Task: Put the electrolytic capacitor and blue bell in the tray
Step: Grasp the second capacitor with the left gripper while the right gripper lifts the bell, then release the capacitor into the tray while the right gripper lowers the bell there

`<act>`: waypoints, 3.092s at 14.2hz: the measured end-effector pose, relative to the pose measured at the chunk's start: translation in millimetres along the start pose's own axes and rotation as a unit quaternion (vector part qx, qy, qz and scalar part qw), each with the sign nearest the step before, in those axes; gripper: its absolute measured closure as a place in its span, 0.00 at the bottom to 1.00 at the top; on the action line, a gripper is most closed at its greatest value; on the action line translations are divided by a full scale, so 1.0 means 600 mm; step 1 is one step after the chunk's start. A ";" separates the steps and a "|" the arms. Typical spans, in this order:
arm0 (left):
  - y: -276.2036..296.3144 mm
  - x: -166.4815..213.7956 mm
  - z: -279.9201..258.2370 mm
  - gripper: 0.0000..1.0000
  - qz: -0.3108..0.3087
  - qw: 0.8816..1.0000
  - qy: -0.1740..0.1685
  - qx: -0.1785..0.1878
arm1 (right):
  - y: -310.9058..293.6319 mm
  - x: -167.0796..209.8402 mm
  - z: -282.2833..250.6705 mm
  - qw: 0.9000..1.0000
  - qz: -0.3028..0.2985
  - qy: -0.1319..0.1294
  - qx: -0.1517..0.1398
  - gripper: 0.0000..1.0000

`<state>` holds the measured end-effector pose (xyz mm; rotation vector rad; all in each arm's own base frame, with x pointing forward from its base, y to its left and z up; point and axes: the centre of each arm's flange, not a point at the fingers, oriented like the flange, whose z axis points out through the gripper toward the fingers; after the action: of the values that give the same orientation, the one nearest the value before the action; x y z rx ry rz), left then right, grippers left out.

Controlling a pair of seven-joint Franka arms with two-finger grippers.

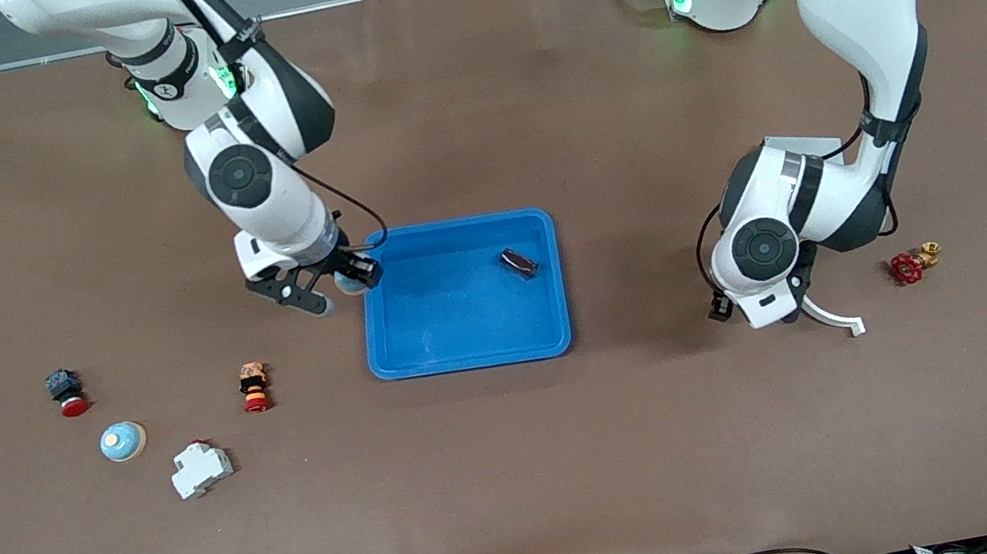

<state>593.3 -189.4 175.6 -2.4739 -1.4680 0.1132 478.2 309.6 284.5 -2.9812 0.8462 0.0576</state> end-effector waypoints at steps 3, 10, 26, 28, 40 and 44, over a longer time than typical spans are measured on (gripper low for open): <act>-0.002 0.014 0.002 0.13 -0.004 1.000 0.001 0.000 | -0.021 -0.049 0.026 1.000 0.022 -0.005 -0.011 0.34; -0.001 0.019 -0.002 0.67 -0.006 1.000 0.001 -0.005 | -0.094 -0.081 0.072 0.997 0.076 -0.003 -0.011 0.34; 0.097 -0.265 -0.206 0.66 0.003 0.991 -0.040 -0.126 | -0.140 -0.070 0.173 0.995 0.099 0.005 -0.006 0.34; 0.121 -0.287 -0.215 0.66 -0.010 0.988 -0.051 -0.145 | -0.141 -0.069 0.172 0.995 0.099 0.005 -0.006 0.34; 0.155 -0.453 -0.134 0.66 -0.048 0.976 -0.088 -0.191 | -0.152 -0.051 0.151 0.996 0.076 0.021 -0.029 0.00; 0.155 -0.462 -0.105 0.62 -0.076 0.977 -0.087 -0.178 | -0.160 0.003 0.081 0.998 0.029 0.020 -0.054 0.00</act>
<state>550.5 -484.8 193.3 -2.6673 -1.8924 0.0390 528.8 392.9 238.9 -3.0679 0.9656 0.0462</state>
